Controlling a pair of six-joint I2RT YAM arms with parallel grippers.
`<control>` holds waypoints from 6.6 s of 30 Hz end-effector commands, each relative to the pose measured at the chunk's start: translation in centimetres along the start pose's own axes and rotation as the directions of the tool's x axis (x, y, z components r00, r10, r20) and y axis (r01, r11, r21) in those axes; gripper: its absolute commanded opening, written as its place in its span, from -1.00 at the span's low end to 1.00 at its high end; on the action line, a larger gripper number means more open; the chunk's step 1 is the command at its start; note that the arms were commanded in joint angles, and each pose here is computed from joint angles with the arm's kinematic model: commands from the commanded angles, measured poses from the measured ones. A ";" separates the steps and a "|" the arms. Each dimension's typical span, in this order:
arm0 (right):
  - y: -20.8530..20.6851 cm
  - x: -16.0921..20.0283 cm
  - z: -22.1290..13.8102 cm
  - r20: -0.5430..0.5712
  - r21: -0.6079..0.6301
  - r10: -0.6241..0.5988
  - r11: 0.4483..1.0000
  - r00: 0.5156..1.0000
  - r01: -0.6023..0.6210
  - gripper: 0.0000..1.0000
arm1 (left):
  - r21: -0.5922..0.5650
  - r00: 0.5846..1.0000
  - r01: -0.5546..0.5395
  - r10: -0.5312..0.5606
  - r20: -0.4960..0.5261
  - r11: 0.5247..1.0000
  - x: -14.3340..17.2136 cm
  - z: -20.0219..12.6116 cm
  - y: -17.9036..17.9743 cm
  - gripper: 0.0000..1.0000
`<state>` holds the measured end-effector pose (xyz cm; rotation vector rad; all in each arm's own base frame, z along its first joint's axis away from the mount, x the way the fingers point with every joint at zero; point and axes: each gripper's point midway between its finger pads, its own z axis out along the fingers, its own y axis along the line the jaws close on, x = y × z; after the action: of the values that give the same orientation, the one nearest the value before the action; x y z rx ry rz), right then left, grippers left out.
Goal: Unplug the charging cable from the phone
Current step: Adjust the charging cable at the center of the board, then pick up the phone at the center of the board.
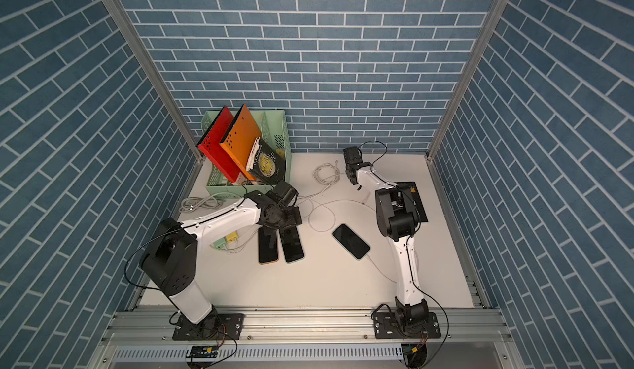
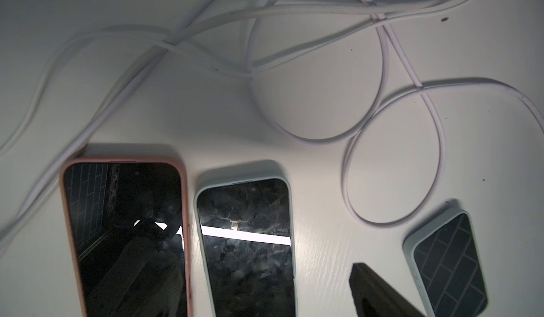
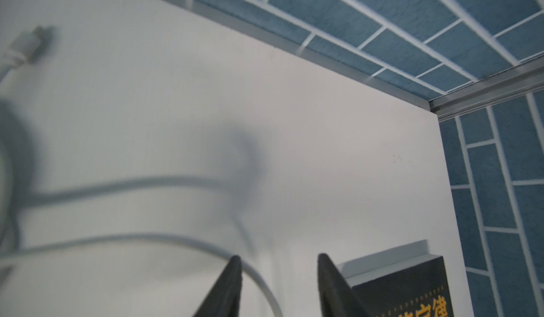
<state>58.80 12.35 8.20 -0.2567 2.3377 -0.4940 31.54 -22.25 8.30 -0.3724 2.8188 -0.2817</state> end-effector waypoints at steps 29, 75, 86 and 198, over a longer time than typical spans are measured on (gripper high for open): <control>2.8 12.7 -15.2 -0.133 -0.437 0.240 0.857 0.962 -0.274 0.99 | -0.125 0.854 0.501 -0.466 0.230 0.857 1.9 -4.4 17.1 0.62; 2.4 14.1 -17.5 -0.128 -0.480 0.254 0.830 0.959 -0.284 0.99 | -0.374 0.807 0.591 -0.528 0.266 0.715 -5.9 1.1 27.9 0.34; 3.0 15.4 -18.0 -0.168 -0.503 0.221 0.819 0.961 -0.277 0.99 | -0.236 0.805 0.586 -0.524 0.279 0.775 -6.1 -2.6 25.8 0.59; 11.3 25.0 -21.5 -0.382 -0.455 -0.072 0.883 0.921 -0.120 -0.68 | 0.171 0.991 0.011 -0.033 0.128 0.985 1.2 -3.8 5.6 0.85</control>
<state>25.41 21.07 1.97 -0.3995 2.8449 0.0536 27.96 -16.48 10.52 -0.3966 2.6331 -0.4816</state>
